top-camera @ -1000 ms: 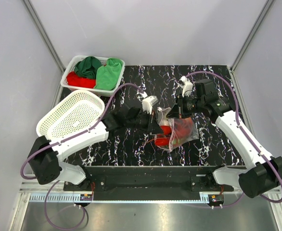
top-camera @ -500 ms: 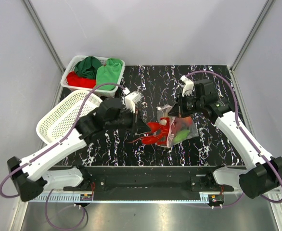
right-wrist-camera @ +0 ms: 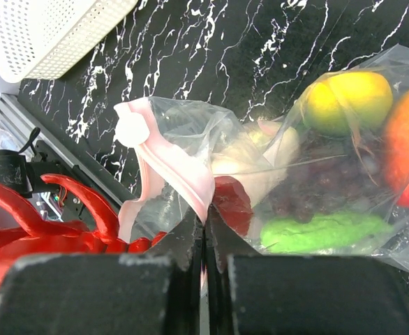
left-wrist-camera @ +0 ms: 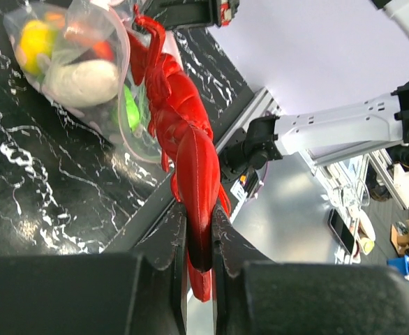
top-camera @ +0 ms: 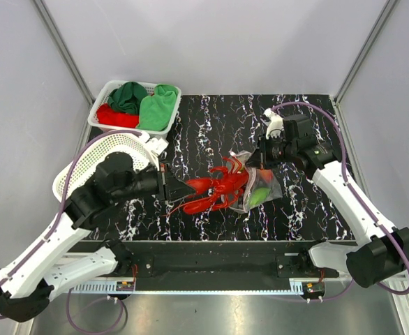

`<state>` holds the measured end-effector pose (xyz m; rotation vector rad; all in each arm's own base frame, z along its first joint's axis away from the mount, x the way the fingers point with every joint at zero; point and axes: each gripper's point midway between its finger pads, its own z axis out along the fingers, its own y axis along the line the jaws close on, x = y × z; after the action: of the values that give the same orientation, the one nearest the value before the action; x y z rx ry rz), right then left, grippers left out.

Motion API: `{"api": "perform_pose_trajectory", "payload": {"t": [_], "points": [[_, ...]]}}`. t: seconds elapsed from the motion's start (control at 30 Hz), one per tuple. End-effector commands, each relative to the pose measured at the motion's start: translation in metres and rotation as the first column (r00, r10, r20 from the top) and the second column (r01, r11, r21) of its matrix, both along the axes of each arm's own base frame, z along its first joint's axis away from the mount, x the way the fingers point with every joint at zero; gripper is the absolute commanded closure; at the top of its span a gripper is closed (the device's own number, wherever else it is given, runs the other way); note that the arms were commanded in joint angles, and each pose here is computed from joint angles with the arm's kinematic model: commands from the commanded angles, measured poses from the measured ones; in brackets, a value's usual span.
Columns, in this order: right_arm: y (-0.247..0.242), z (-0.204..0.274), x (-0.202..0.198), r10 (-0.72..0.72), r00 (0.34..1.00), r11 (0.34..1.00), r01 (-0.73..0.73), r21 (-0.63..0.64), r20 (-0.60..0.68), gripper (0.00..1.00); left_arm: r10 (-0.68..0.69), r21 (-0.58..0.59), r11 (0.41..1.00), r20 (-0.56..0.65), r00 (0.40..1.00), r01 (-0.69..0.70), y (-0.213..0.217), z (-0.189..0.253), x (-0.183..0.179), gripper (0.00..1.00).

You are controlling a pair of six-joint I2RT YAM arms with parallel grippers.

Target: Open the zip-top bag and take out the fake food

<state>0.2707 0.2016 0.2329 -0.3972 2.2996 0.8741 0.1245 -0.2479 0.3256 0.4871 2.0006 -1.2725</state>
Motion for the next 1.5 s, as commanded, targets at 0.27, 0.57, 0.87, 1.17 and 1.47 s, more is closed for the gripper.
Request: {"api": "perform_pose_trajectory", "payload": {"t": [0.27, 0.57, 0.87, 1.17, 1.47], "points": [[-0.01, -0.009, 0.016, -0.08, 0.997, 0.995, 0.079, -0.054, -0.01, 1.0, 0.01, -0.116, 0.993, 0.231, 0.973, 0.018, 0.036, 0.088, -0.028, 1.0], [-0.011, -0.006, 0.016, -0.091, 0.996, 0.994, 0.091, -0.055, -0.012, 1.0, 0.343, -0.037, 0.939, 0.22, 0.913, -0.343, 0.09, 0.105, 0.004, 1.0], [-0.011, -0.003, 0.015, -0.086, 0.996, 0.995, 0.085, -0.054, -0.021, 1.0, 0.79, 0.317, 0.421, 0.333, 0.515, -0.85, 0.192, 0.08, 0.075, 1.0], [-0.007, -0.002, 0.011, -0.063, 0.998, 0.997, 0.062, -0.039, -0.03, 1.0, 0.881, 0.52, -0.079, 0.436, 0.185, -0.85, 0.259, 0.024, 0.123, 1.0], [-0.005, 0.0, 0.008, -0.044, 0.999, 0.999, 0.043, -0.019, -0.023, 1.0, 0.937, 0.534, -0.25, 0.342, -0.065, -0.808, 0.277, -0.042, 0.152, 1.0]]}}
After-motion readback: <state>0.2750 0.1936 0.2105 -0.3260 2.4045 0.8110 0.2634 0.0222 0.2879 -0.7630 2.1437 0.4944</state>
